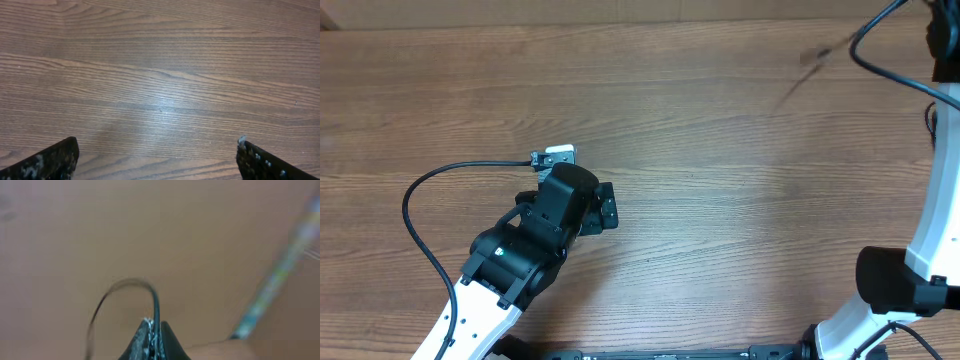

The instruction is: Untangle cables

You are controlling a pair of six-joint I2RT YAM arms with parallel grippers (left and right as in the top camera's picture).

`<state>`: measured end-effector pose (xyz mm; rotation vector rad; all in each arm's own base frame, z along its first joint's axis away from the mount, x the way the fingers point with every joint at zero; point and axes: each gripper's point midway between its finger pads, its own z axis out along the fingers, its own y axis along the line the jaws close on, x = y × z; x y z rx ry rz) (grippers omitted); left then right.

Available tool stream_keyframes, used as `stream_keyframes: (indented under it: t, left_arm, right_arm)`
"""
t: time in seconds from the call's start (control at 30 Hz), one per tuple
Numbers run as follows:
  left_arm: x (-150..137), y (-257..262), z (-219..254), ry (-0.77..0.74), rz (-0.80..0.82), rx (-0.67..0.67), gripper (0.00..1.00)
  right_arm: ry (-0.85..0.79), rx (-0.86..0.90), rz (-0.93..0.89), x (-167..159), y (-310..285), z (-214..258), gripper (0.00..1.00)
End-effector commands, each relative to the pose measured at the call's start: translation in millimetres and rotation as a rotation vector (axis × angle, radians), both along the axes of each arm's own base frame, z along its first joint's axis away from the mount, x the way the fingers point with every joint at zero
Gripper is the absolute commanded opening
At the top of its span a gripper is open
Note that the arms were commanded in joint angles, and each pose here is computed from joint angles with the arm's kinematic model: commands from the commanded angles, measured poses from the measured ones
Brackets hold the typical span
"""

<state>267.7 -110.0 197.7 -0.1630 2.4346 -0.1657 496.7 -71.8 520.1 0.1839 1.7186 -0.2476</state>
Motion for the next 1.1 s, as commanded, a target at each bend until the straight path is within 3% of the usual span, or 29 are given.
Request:
stream_keyframes:
  t: [0.0, 0.27, 0.5, 0.9, 1.07]
  left_arm:
    - [3, 3, 3, -0.013, -0.001, 0.021, 1.0]
    - [3, 3, 3, -0.013, -0.001, 0.021, 1.0]
    - [3, 3, 3, -0.013, -0.001, 0.021, 1.0]
    - [3, 3, 3, -0.013, -0.001, 0.021, 1.0]
    - [3, 3, 3, -0.013, -0.001, 0.021, 1.0]
  right_arm:
    - [-0.045, -0.004, -0.239, -16, -56, 10, 0.04]
    - [0.04, 0.161, -0.416, -14, -130, -47, 0.04]
    - [0.139, 0.245, -0.411, 2, -161, -98, 0.04]
    - [-0.114, 0.304, -0.444, 7, -186, -53, 0.04]
    - [-0.126, 0.342, -0.474, 9, -201, -63, 0.04]
